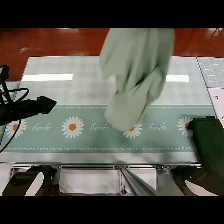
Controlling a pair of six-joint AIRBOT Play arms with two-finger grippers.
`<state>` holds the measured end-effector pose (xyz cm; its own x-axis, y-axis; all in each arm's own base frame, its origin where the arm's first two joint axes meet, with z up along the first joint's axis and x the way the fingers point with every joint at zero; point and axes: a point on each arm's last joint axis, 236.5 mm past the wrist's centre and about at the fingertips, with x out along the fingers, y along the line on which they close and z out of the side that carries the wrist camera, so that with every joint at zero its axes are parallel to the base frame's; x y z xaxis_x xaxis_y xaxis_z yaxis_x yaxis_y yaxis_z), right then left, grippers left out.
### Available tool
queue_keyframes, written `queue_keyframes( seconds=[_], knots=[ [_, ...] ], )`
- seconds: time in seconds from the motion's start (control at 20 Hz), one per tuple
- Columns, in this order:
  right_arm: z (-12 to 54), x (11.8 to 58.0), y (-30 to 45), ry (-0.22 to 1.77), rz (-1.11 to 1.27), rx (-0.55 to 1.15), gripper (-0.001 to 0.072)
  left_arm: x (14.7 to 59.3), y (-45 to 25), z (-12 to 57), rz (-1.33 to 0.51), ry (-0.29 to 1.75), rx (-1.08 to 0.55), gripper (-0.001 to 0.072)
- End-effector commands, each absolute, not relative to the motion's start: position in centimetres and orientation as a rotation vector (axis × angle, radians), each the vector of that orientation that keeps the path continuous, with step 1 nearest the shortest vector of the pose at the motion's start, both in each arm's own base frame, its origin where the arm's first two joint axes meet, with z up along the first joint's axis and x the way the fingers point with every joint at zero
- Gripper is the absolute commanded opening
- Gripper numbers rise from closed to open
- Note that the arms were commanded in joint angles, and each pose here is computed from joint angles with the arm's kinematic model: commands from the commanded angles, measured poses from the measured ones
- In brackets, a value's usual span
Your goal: Fold the shirts.
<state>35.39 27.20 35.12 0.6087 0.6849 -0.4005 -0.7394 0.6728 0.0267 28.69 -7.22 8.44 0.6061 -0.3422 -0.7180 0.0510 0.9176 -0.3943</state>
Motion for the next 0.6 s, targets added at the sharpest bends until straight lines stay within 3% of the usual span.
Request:
queue_keyframes(
  seconds=[0.0, 0.25, 0.4, 0.45, 0.5, 0.55],
  knots=[
    [25.5, 32.4, 33.8, 0.658, 0.981, -0.205, 0.0018, 28.7, -7.3, 8.6, -0.234, 0.885, -0.359, 0.0506],
    [6.7, 30.9, 40.3, 1.016, 1.02, -0.194, 0.0018, 27.0, -7.8, 7.2, -0.261, 0.978, -0.348, 0.0506],
    [0.8, 30.8, 40.7, 1.161, 0.97, -0.177, 0.002, 25.4, -8.3, 5.7, -0.291, 1.074, -0.331, 0.0506],
    [-0.3, 31.0, 40.3, 1.202, 0.944, -0.161, 0.0109, 25.2, -8.3, 5.2, -0.287, 1.088, -0.339, 0.0506],
    [-0.7, 31.2, 39.7, 1.232, 0.925, -0.151, 0.0337, 25.0, -8.3, 4.5, -0.285, 1.107, -0.344, 0.0506],
    [-0.5, 31.6, 38.4, 1.248, 0.912, -0.166, 0.0407, 24.7, -8.3, 3.6, -0.282, 1.132, -0.348, 0.0506]
  ],
)
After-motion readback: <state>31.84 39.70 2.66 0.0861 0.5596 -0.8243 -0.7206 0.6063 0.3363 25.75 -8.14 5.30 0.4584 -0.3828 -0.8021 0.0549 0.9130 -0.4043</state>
